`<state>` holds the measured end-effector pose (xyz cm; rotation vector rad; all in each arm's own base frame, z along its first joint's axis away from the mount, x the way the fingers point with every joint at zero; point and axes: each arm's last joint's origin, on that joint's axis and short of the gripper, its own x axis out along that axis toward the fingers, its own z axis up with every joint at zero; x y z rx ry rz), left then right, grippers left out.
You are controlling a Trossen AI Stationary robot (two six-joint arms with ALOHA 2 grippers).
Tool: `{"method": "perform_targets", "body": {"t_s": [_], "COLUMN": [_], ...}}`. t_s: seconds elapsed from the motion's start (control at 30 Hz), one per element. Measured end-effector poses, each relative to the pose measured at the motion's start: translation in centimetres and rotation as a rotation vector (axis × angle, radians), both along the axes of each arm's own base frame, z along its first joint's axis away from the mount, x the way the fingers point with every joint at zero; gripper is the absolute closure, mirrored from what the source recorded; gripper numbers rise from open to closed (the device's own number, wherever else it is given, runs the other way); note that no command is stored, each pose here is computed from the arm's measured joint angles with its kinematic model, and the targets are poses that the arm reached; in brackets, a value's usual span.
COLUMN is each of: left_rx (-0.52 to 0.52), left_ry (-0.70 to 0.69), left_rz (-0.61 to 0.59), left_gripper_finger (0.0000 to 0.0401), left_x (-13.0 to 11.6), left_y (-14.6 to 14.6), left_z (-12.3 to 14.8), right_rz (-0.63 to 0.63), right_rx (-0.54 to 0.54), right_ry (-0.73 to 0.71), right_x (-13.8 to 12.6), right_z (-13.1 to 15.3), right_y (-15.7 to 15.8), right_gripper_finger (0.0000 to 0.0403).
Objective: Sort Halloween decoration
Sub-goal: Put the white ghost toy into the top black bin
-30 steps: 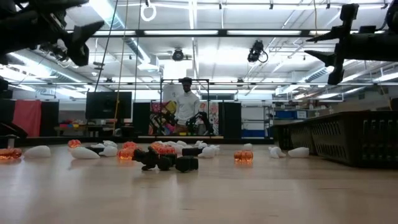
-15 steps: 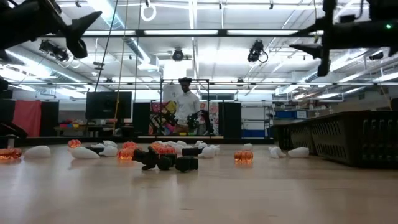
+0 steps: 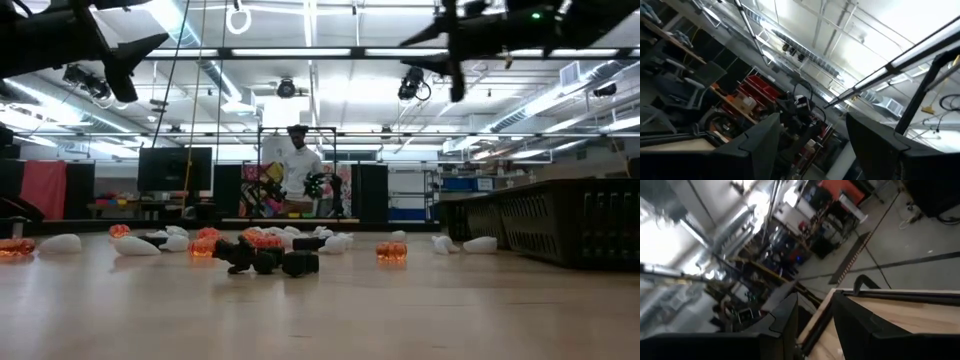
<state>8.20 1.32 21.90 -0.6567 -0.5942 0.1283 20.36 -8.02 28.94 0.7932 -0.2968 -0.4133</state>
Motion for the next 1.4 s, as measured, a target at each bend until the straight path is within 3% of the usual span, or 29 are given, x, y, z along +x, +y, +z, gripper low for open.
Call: {"method": "perform_targets", "body": {"t_s": [0.33, 0.57, 0.73, 0.87, 1.13, 1.4], "left_rx": [-0.038, -0.052, -0.128, -0.128, -0.083, -0.055], "left_ry": [0.042, 0.030, -0.018, 0.003, 0.363, 0.607], "left_rz": [0.233, 0.227, 0.185, 0.159, 0.168, 0.034], "left_gripper_finger": [0.0161, 0.0161, 0.0161, 0.0161, 0.0185, 0.0208], "left_x": [-0.2, -0.2, -0.2, -0.4, 1.0, 3.6], "left_y": [0.6, 0.6, 0.6, 0.6, 0.6, 0.5], "left_z": [-0.2, -0.2, -0.1, 1.2, 5.2, 7.3], "right_rz": [0.112, 0.159, 0.204, 0.244, 0.379, 0.436], "right_rx": [-0.084, -0.120, -0.137, -0.149, -0.164, -0.244], "right_ry": [0.139, 0.234, 0.350, 0.467, 0.602, 0.682], "right_x": [7.1, 10.2, 12.0, 13.4, 16.3, 18.0], "right_z": [2.2, 2.8, 3.0, 3.4, 2.8, 3.4], "right_y": [-0.8, -0.7, 0.0, 0.6, 0.7, 0.6], "right_gripper_finger": [0.0275, 0.0275, 0.0275, 0.0275, 0.0275, 0.0275]}}
